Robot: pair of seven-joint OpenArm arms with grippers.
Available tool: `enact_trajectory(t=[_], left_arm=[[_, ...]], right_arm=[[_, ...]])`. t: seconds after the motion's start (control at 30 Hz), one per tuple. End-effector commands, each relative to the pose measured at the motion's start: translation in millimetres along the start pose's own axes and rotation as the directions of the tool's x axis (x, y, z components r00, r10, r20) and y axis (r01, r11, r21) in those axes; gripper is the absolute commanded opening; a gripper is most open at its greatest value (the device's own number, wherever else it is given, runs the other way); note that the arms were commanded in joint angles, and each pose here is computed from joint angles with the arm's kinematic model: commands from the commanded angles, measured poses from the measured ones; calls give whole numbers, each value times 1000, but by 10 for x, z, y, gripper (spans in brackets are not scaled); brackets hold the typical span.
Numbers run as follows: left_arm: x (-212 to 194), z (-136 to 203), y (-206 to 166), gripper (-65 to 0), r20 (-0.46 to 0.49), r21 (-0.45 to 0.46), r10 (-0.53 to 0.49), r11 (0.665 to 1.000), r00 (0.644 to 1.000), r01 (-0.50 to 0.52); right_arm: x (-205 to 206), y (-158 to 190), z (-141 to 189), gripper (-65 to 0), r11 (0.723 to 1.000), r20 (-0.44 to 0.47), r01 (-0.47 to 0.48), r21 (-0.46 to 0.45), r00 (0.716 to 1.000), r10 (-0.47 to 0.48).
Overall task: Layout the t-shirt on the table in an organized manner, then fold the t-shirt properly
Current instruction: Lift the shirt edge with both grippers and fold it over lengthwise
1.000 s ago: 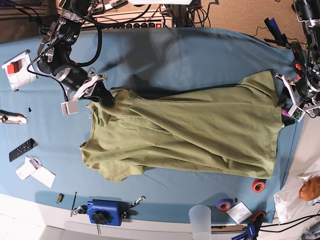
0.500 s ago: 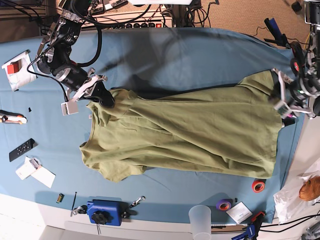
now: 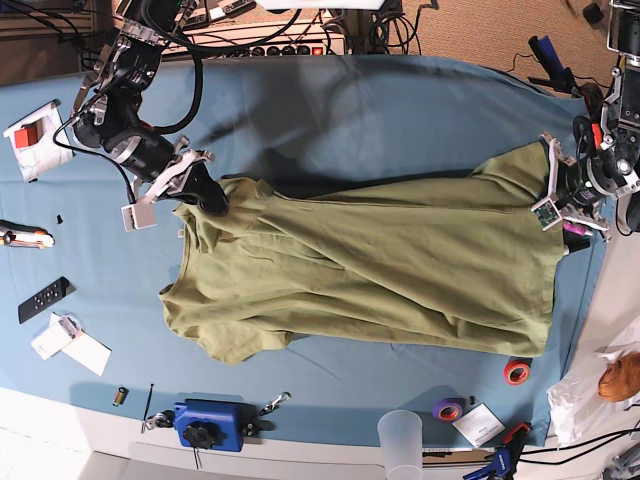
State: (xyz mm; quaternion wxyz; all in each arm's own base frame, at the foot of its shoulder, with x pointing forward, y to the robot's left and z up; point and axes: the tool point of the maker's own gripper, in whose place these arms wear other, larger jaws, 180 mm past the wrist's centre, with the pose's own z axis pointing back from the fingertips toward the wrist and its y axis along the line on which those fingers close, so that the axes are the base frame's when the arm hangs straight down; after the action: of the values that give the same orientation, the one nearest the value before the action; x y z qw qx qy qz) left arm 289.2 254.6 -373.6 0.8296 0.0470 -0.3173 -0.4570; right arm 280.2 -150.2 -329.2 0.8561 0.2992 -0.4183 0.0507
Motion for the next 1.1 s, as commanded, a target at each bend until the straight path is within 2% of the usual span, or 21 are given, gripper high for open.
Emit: enact_trajectory(t=[0.0, 0.07, 0.13, 0.27, 0.4, 0.53, 0.63, 0.73, 0.8, 0.87, 0.93, 1.07], left_arm=[[74, 68, 159, -650, 21, 37, -20, 999, 1000, 19], [78, 71, 215, -650, 22, 66, -6, 998, 1000, 4], [77, 86, 347, -650, 25, 136, 27, 990, 999, -31], [192, 183, 775, -650, 62, 302, 70, 949, 996, -86], [429, 328, 1217, -650, 98, 416, 51, 905, 994, -87], [481, 445, 1499, -650, 57, 471, 87, 876, 995, -104], [329, 569, 1695, -650, -10, 547, 191, 823, 982, -154], [109, 744, 1821, -650, -60, 610, 329, 759, 942, -227], [28, 810, 1781, -650, -67, 594, 417, 746, 906, -299], [34, 824, 1688, -650, -53, 542, 482, 750, 875, -380], [83, 826, 1617, -650, -15, 484, 507, 758, 862, -437], [63, 894, 1440, -650, 31, 403, 558, 752, 829, -521]], right_arm=[[193, 35, 29, -650, 999, 62, -30, 13, 998, 29], [223, 37, 26, -650, 999, 71, -33, 14, 997, 32], [287, 39, 17, -650, 999, 87, -41, 14, 995, 39], [582, 67, -15, -650, 997, 155, -77, 21, 985, 73], [1103, 33, -6, -650, 986, 243, -167, -27, 955, 168], [1529, 34, 55, -650, 969, 301, -237, -66, 921, 246], [1685, 58, 113, -650, 963, 329, -261, -65, 906, 268], [1736, 130, 167, -650, 964, 358, -264, -21, 899, 253], [1708, 179, 193, -650, 966, 353, -256, 23, 907, 232], [1655, 205, 218, -650, 967, 334, -246, 59, 918, 213], [1610, 232, 259, -650, 967, 328, -236, 94, 925, 193], [1494, 191, 415, -650, 971, 319, -229, 72, 927, 195]])
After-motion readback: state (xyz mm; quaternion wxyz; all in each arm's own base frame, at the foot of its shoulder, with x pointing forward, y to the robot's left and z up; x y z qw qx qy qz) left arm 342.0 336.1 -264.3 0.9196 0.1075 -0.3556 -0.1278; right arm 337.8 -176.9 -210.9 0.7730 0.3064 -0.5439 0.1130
